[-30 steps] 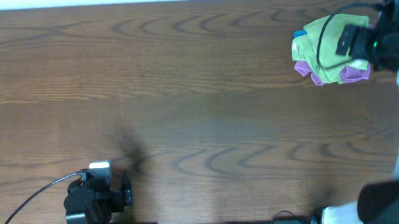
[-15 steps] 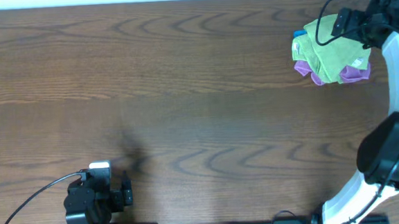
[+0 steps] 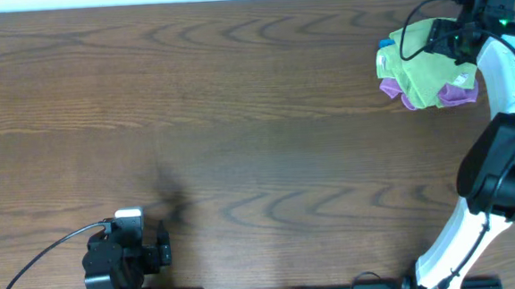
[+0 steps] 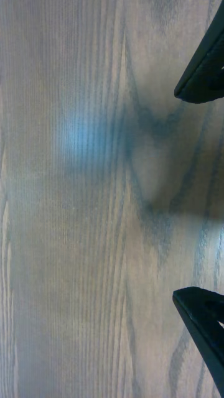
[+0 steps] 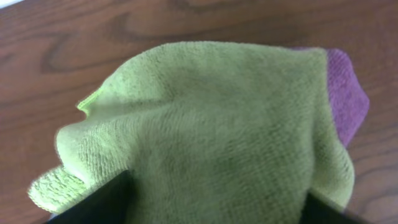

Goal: Fold the cloth
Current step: 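Reach the right gripper to the cloth pile and grasp the green towel, then pull the green towel left off the pile and drop it mid-table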

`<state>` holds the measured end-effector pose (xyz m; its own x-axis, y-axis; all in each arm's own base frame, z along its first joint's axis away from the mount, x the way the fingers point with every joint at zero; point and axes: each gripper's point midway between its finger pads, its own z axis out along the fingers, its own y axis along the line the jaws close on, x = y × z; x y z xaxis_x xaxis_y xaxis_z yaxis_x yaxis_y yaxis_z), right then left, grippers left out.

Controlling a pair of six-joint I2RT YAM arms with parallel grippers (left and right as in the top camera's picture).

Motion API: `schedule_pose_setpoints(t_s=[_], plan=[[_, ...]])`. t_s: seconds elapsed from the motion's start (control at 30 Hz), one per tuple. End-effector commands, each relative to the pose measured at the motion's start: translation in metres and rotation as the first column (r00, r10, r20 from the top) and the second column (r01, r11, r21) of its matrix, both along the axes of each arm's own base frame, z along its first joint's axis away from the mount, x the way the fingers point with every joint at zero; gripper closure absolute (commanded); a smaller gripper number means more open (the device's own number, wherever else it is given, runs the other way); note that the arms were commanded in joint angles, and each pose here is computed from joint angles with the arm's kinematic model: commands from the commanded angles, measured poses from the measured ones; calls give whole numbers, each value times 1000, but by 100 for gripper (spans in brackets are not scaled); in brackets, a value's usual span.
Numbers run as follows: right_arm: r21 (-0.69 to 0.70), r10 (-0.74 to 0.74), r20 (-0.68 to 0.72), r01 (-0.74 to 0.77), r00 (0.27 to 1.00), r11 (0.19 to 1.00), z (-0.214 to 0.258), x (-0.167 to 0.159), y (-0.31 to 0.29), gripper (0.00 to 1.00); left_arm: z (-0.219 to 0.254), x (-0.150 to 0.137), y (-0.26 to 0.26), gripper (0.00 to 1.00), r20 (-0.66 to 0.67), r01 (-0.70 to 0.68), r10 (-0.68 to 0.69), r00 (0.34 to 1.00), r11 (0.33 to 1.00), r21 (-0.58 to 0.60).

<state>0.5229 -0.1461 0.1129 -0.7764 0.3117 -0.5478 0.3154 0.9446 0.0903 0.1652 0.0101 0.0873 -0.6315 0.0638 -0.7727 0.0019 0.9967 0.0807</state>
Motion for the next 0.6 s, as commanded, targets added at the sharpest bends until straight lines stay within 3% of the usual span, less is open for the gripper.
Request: schedule_pose_setpoints(t_s=[0.0,0.03,0.3,0.57], plan=[[-7,-2,24,2,1000,1000,7,6,-5,71,-18,-7,4,5,-61,-2,4,998,1000,31],[-10,-1,34,1,999,1000,12,6,-4,98,-18,-7,4,5,-62,-2,4,998,1000,31],[-75,68,215,-53,974,996,109,1,11,99,-18,-7,4,5,-62,-2,4,998,1000,31],[-76,211,235,-199,949,977,170,-44,62,99,-18,-7,4,5,-62,-2,4,998,1000,31]])
